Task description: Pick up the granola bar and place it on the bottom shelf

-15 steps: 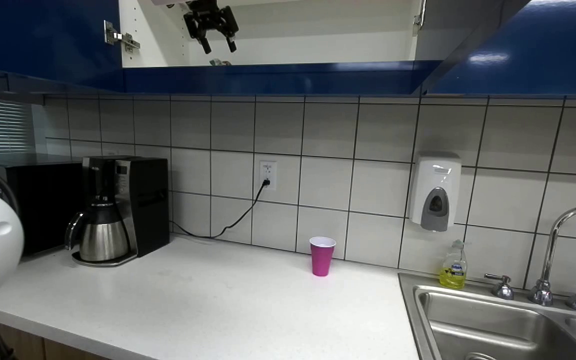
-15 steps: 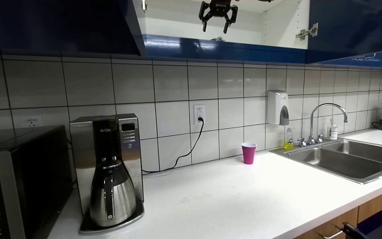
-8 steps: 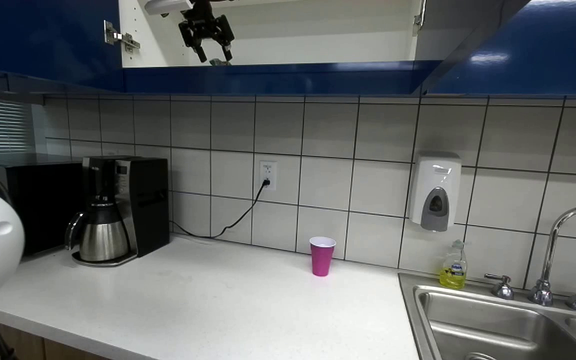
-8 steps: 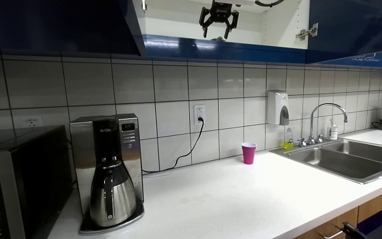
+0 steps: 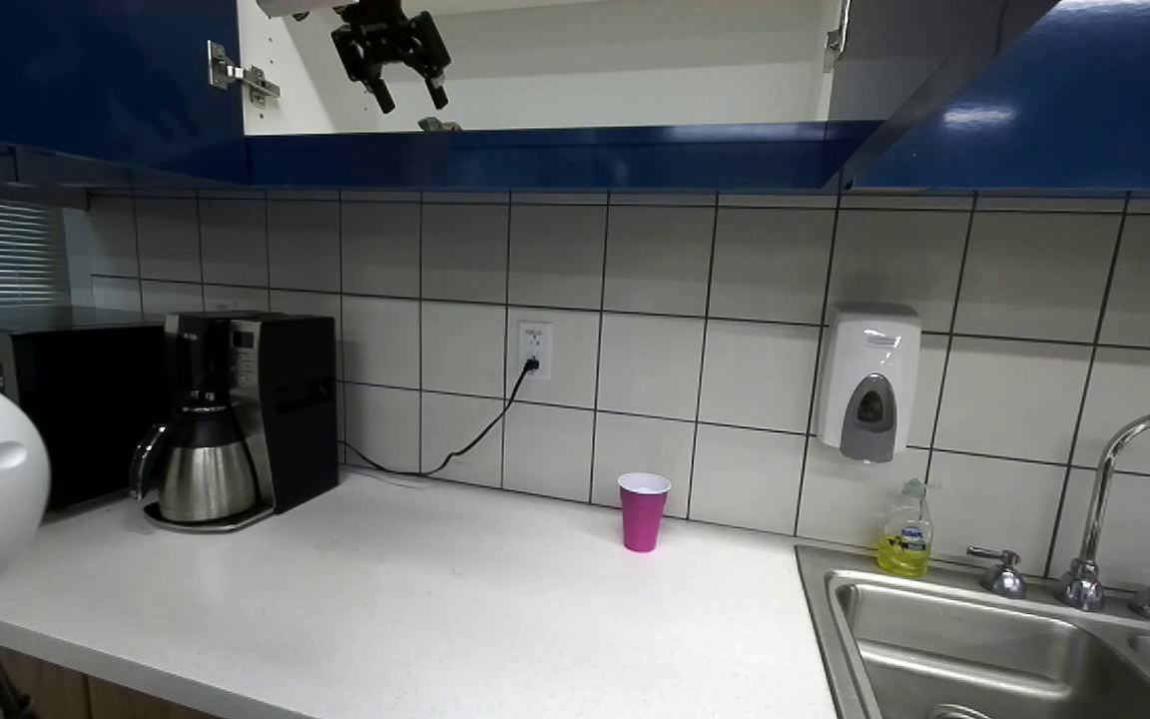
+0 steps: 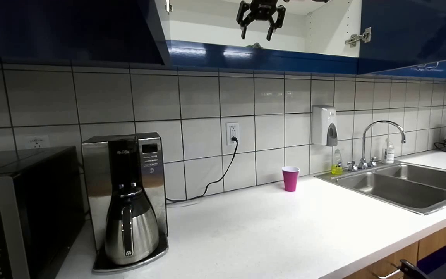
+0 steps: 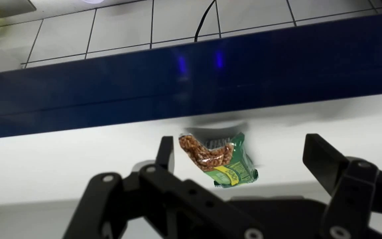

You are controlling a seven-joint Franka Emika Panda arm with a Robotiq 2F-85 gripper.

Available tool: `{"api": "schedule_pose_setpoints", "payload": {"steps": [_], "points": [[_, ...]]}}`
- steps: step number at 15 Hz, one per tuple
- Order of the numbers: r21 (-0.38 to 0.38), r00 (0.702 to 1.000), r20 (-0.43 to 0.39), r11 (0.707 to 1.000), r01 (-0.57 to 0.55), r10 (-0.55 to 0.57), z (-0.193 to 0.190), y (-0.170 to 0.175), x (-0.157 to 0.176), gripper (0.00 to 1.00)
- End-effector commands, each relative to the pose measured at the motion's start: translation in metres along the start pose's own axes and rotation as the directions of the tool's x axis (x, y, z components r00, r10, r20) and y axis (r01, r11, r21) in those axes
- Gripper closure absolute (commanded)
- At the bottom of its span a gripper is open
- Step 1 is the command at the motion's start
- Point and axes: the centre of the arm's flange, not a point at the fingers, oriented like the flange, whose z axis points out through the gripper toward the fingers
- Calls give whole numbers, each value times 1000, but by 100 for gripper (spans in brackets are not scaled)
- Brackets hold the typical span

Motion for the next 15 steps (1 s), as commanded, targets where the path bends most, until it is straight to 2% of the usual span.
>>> {"api": "schedule_pose_setpoints", "payload": {"steps": [1, 5, 9, 11, 15], "points": [[-7, 999, -43, 1000, -8, 7, -18, 9, -37, 0], [-3, 998, -65, 1000, 0, 0, -35, 15, -70, 0], [19, 999, -49, 1000, -5, 6, -35, 24, -115, 0], [30, 1000, -13, 999, -22, 22, -25, 29, -139, 0], [60, 990, 129, 996, -60, 52, 18, 39, -186, 0]]}}
